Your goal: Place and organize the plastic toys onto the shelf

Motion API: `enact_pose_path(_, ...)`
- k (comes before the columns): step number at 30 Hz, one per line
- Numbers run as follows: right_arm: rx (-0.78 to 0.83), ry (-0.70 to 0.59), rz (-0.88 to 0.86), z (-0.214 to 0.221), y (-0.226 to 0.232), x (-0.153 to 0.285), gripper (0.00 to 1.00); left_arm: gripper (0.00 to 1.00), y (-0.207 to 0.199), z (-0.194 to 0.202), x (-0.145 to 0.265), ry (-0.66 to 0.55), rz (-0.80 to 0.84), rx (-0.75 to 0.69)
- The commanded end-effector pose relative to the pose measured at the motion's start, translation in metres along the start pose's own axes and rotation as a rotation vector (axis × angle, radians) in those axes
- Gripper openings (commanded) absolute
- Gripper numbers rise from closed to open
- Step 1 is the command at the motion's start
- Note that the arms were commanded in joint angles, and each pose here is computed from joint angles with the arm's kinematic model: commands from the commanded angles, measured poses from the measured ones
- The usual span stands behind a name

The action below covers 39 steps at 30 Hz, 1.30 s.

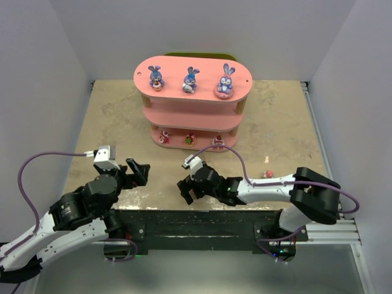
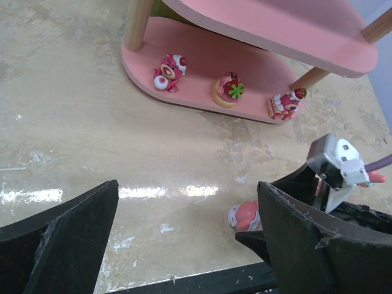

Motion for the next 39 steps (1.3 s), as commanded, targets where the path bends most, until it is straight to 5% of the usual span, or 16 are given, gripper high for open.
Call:
enact_pose_path(1,-0.001,-0.062,0.044,-0.022,0.004,-0.011,0.99,1.00,-0.001,-0.002,-0.002,-0.017,0.001,-0.003)
enact_pose_path(30,0.036,-0.010,0.026,0.003,0.000,-0.020,0.86,1.00,-0.002,-0.005,0.004,-0.044,0.057,0.016)
enact_pose_path(37,-0.003,-0.052,0.076,-0.006,-0.004,-0.016,0.51,0.99,-0.002,-0.006,0.004,-0.044,0.055,0.018)
enact_pose_path(39,-0.038,-0.068,0.100,-0.011,-0.006,-0.012,0.32,0.99,-0.002,-0.006,0.004,-0.046,0.054,0.018)
Point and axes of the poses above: each gripper's point midway between its finger pads, its own x axis back along the fingers, its own y axis along the line the jaws close on, z = x × y, the point moved 5 cm from there along x, back along the fingers, and after that the axes turned 4 degrees about -x, right-handed, at the moved point
